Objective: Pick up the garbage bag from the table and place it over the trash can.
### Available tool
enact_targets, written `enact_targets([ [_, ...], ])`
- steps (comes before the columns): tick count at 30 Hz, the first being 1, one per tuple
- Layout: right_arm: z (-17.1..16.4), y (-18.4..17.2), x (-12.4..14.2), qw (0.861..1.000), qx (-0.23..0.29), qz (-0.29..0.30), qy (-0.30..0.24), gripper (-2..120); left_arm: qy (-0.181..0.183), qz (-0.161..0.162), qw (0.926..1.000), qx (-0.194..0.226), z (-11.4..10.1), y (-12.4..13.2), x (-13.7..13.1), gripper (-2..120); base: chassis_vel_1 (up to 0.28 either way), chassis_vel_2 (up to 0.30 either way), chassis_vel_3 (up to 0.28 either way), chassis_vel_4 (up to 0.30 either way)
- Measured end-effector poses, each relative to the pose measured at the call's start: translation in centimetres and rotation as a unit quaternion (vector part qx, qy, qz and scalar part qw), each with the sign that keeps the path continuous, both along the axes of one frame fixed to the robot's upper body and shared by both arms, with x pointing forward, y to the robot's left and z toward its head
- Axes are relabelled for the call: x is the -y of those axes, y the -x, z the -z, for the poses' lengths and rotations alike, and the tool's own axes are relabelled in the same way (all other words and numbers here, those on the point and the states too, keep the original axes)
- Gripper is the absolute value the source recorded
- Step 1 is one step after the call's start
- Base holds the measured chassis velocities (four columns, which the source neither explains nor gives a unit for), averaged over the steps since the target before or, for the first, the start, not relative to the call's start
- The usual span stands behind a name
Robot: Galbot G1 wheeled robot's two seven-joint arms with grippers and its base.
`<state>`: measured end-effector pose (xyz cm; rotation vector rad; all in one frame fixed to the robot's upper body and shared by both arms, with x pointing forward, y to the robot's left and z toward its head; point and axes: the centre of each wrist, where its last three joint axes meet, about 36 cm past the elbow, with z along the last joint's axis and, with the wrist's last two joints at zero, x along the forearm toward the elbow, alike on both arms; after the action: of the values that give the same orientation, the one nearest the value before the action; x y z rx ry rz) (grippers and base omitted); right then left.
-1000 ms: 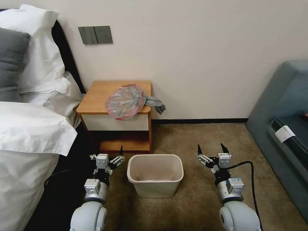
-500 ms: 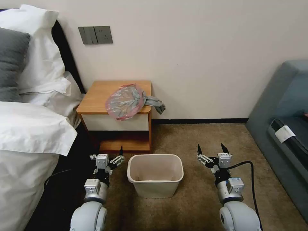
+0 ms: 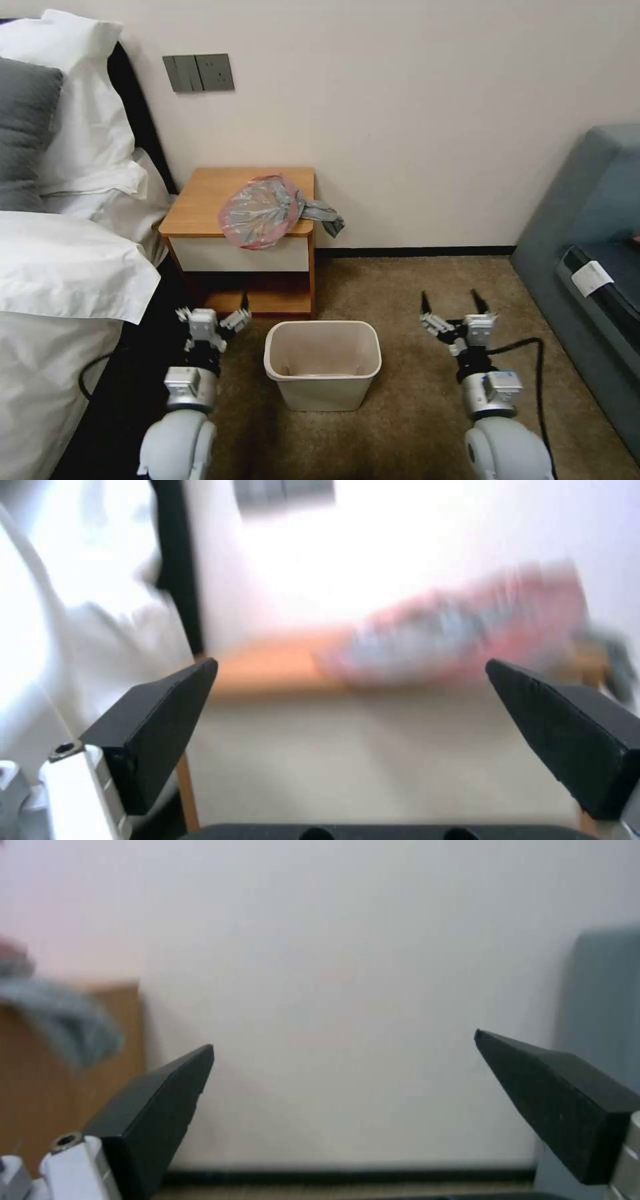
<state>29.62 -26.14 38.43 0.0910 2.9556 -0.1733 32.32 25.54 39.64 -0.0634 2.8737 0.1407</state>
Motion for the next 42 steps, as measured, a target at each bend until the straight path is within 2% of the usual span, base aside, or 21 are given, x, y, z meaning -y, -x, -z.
enact_targets([
  [1,0.0,0.0,0.0,1.000,0.000,0.000,0.000,100,0.000,0.000,1.0000,0.000,0.0,0.0,0.0,100,0.000,0.000,0.000,0.000],
  [4,-0.8,0.2,1.2,0.999,0.052,0.011,0.011,100,-0.004,-0.007,0.9976,0.069,-1.4,-0.9,-0.9,100,0.000,0.000,0.000,0.000],
  [6,-1.0,0.2,1.5,0.998,0.065,0.013,0.015,100,-0.005,-0.008,0.9964,0.084,-1.7,-1.1,-1.1,100,0.000,0.000,0.000,0.000],
  [9,-2.2,0.5,2.9,0.990,0.132,0.025,0.033,100,-0.011,-0.016,0.9849,0.172,-3.5,-2.1,-2.3,100,0.000,0.000,0.000,0.000],
  [10,-2.2,0.5,2.9,0.990,0.132,0.025,0.033,100,-0.011,-0.016,0.9849,0.172,-3.5,-2.1,-2.3,100,0.000,0.000,0.000,0.000],
  [12,-2.3,0.5,3.0,0.989,0.141,0.025,0.034,100,-0.016,-0.021,0.9699,0.242,-5.1,-2.8,-3.1,100,0.000,0.000,0.000,0.000],
  [13,-2.4,0.6,3.3,0.987,0.153,0.026,0.038,100,-0.018,-0.019,0.9653,0.260,-5.4,-2.9,-3.4,100,0.000,0.000,0.000,0.000],
  [14,-2.8,0.6,3.6,0.983,0.174,0.026,0.044,100,-0.024,0.000,0.9637,0.266,-4.9,-2.9,-3.6,100,0.000,0.000,0.000,0.000],
  [16,-3.0,0.7,3.9,0.981,0.189,0.026,0.048,100,-0.026,0.007,0.9641,0.264,-4.6,-2.9,-3.8,100,0.000,0.000,0.000,0.000],
  [18,-3.8,0.9,4.7,0.970,0.235,0.025,0.063,100,-0.028,0.014,0.9638,0.265,-4.4,-2.9,-3.9,100,0.000,0.000,0.000,0.000],
  [19,-3.8,0.9,4.7,0.970,0.235,0.025,0.063,100,-0.028,0.014,0.9638,0.265,-4.4,-2.9,-3.9,100,0.000,0.000,0.000,0.000],
  [21,-4.5,1.1,5.5,0.957,0.276,0.025,0.079,100,-0.026,0.015,0.9645,0.262,-4.2,-2.8,-4.0,100,0.000,0.000,0.000,0.000],
  [22,-4.5,1.1,5.5,0.957,0.276,0.025,0.079,100,-0.026,0.015,0.9645,0.262,-4.2,-2.8,-4.0,100,0.000,0.000,0.000,0.000],
  [23,-4.9,1.3,5.9,0.950,0.299,0.023,0.088,100,-0.026,0.015,0.9650,0.260,-4.2,-2.8,-4.0,100,0.000,0.000,0.000,0.000],
  [25,-5.0,1.3,6.3,0.944,0.314,0.020,0.096,100,-0.025,0.015,0.9661,0.257,-4.0,-2.6,-3.9,100,0.000,0.000,0.000,0.000],
  [37,-4.4,0.2,7.0,0.950,0.296,-0.005,0.101,100,-0.022,0.009,0.9694,0.244,-3.4,-1.8,-3.8,100,0.000,0.000,0.000,0.000],
  [42,-5.0,-1.7,7.7,0.956,0.272,-0.051,0.099,100,-0.021,0.009,0.9700,0.242,-3.3,-1.6,-3.8,100,0.000,0.000,0.000,0.000],
])
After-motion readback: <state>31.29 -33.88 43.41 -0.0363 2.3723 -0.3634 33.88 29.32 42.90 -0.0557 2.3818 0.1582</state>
